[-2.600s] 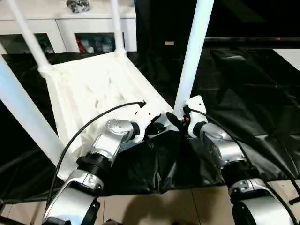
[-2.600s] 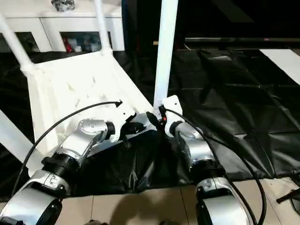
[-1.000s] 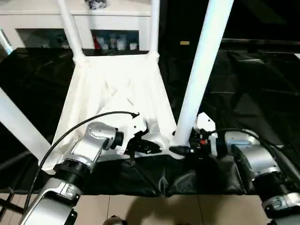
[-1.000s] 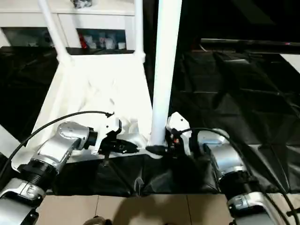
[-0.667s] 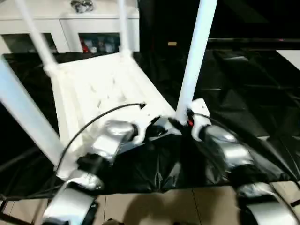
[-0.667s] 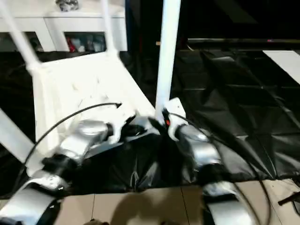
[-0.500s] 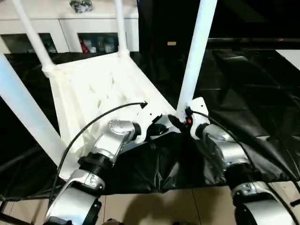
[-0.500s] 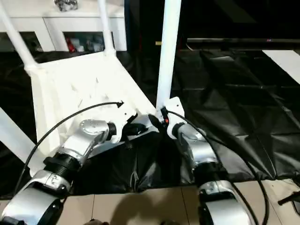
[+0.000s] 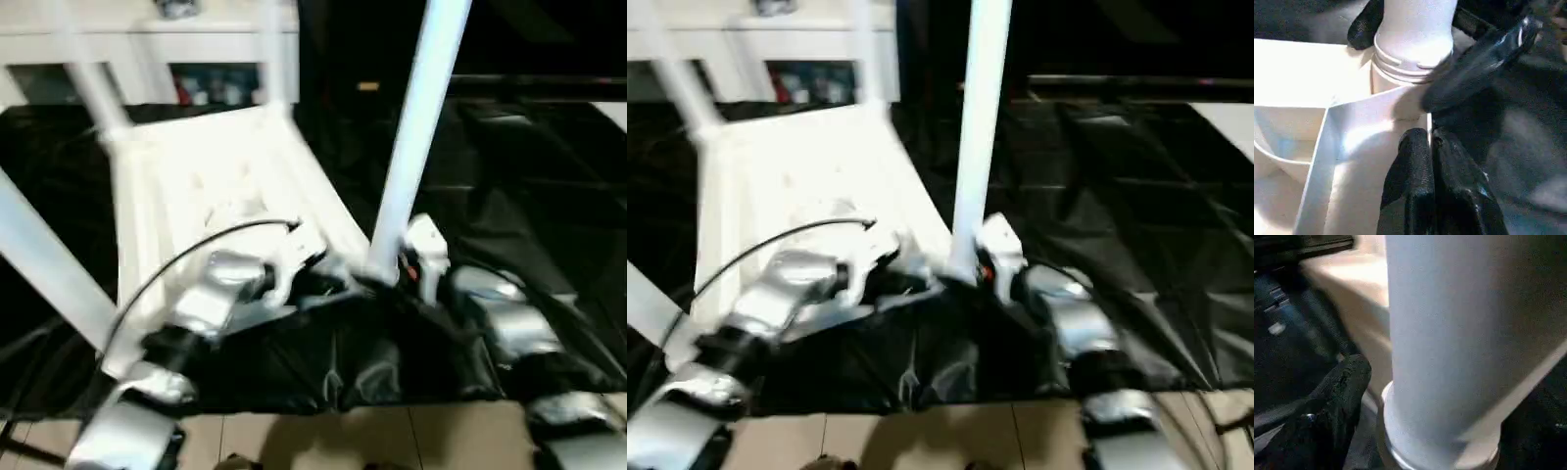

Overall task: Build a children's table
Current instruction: Rotate leg to tighten

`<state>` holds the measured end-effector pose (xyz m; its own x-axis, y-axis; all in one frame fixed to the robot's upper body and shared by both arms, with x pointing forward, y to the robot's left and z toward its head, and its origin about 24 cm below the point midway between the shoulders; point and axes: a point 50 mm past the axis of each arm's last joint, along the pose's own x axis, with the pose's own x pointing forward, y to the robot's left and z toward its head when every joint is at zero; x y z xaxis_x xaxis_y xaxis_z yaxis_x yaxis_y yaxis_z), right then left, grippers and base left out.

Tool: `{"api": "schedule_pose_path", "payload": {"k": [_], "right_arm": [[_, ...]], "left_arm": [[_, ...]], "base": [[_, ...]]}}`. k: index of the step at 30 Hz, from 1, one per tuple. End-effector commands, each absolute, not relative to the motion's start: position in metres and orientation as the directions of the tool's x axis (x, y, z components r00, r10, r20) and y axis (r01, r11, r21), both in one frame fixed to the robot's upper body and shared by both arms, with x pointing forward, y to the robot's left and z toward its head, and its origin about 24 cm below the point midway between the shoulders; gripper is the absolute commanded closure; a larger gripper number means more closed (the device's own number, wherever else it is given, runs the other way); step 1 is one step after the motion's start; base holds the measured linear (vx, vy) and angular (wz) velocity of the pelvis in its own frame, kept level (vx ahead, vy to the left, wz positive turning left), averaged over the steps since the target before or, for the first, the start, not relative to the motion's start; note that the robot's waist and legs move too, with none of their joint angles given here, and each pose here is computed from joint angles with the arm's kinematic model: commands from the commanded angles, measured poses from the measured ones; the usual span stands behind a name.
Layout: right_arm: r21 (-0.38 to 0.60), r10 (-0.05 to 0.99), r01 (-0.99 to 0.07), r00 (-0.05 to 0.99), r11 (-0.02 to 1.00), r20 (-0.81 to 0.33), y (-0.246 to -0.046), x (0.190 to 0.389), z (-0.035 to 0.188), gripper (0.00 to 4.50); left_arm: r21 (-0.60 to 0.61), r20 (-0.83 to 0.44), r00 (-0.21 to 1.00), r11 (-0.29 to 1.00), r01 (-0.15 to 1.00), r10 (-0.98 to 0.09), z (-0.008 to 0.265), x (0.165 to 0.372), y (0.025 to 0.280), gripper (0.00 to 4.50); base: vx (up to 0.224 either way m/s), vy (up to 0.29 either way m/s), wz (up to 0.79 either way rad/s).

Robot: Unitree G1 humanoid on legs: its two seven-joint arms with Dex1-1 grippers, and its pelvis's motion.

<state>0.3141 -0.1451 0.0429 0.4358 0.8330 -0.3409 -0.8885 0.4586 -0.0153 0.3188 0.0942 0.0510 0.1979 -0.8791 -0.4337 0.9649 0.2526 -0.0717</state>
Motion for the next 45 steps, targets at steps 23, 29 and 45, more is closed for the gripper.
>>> {"api": "schedule_pose_path", "payload": {"k": [23, 29, 45], "right_arm": [[0.141, 0.93, -0.977, 0.101, 0.159, -0.352, -0.132, 0.285, 0.042, 1.81], [0.123, 0.864, -0.888, 0.386, 0.443, -0.322, -0.12, 0.307, 0.032, 1.83], [0.115, 0.744, -0.752, 0.597, 0.649, -0.3, -0.082, 0.328, 0.03, 0.71]], "left_arm": [[-0.09, -0.387, 0.016, 0.056, 0.994, -0.922, 0.067, 0.308, 0.093, 4.5], [-0.056, -0.343, 0.206, 0.239, 0.969, -0.917, 0.07, 0.323, 0.074, 4.5], [0.036, -0.341, 0.315, 0.323, 0.946, -0.886, 0.066, 0.326, 0.036, 4.5]], "base": [[0.0, 0.0, 0.0], [0.0, 0.0, 0.0], [0.0, 0.0, 0.0]]}}
